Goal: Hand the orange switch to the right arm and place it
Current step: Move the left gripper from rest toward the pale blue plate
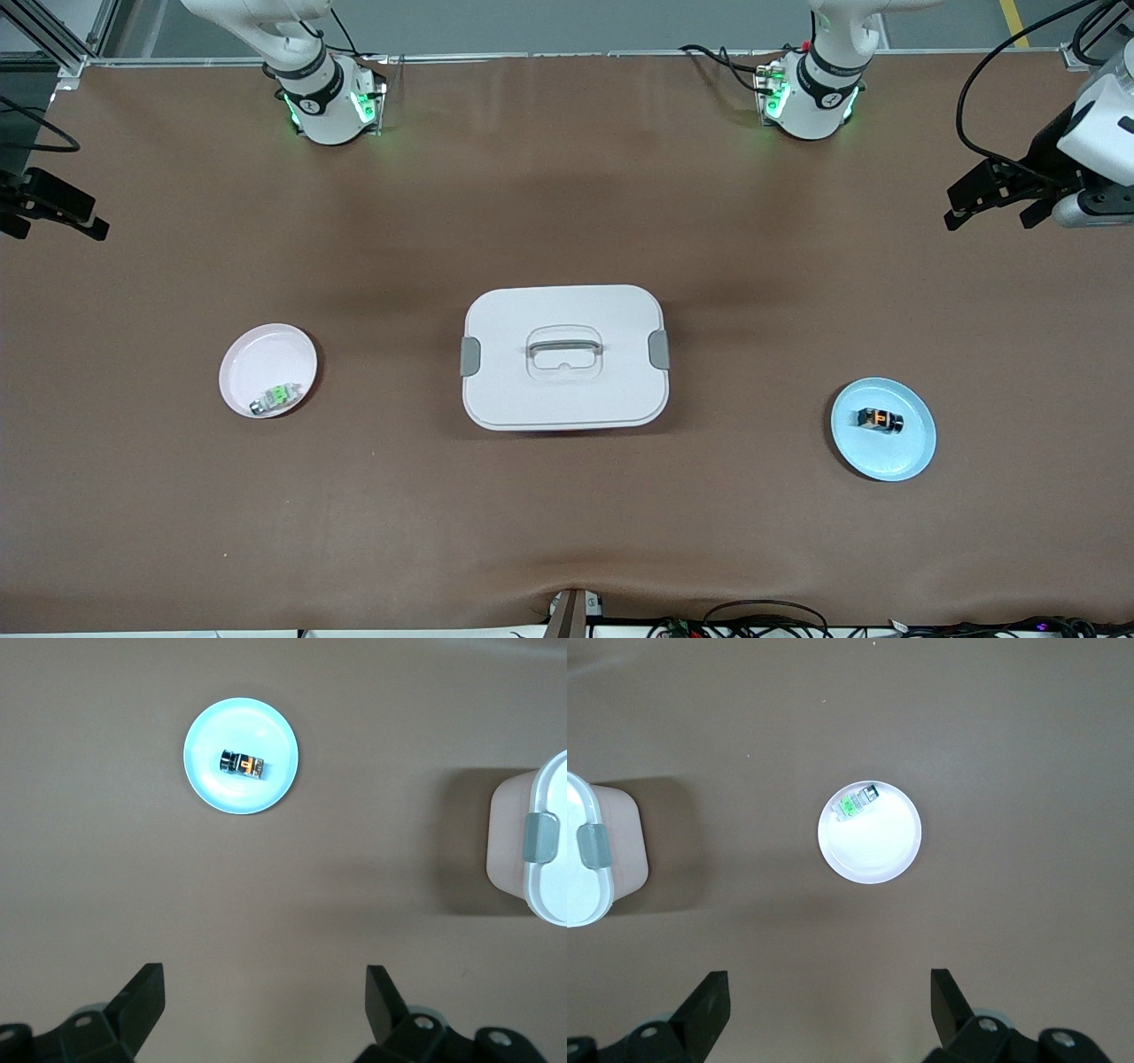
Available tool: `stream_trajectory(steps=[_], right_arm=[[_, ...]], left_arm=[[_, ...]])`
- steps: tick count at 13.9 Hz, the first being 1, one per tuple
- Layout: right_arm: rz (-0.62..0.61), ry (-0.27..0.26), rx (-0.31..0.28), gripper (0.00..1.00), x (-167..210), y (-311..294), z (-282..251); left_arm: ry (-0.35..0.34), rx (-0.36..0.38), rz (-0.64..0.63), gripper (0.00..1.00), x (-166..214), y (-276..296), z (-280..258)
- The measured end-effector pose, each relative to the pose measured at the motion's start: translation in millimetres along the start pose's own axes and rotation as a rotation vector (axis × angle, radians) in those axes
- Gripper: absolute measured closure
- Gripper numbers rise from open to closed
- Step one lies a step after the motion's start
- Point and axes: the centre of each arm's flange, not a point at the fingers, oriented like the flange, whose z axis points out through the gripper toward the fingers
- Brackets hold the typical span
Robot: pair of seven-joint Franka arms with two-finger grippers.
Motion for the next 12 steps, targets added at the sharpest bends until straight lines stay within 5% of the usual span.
stream_trajectory(steps=[12], right_arm=[[-0.025,0.001,-0.055,0.0,0,-10,0]], left_arm=[[-0.012,-0.001,-0.001,0.0,7,-1,6]])
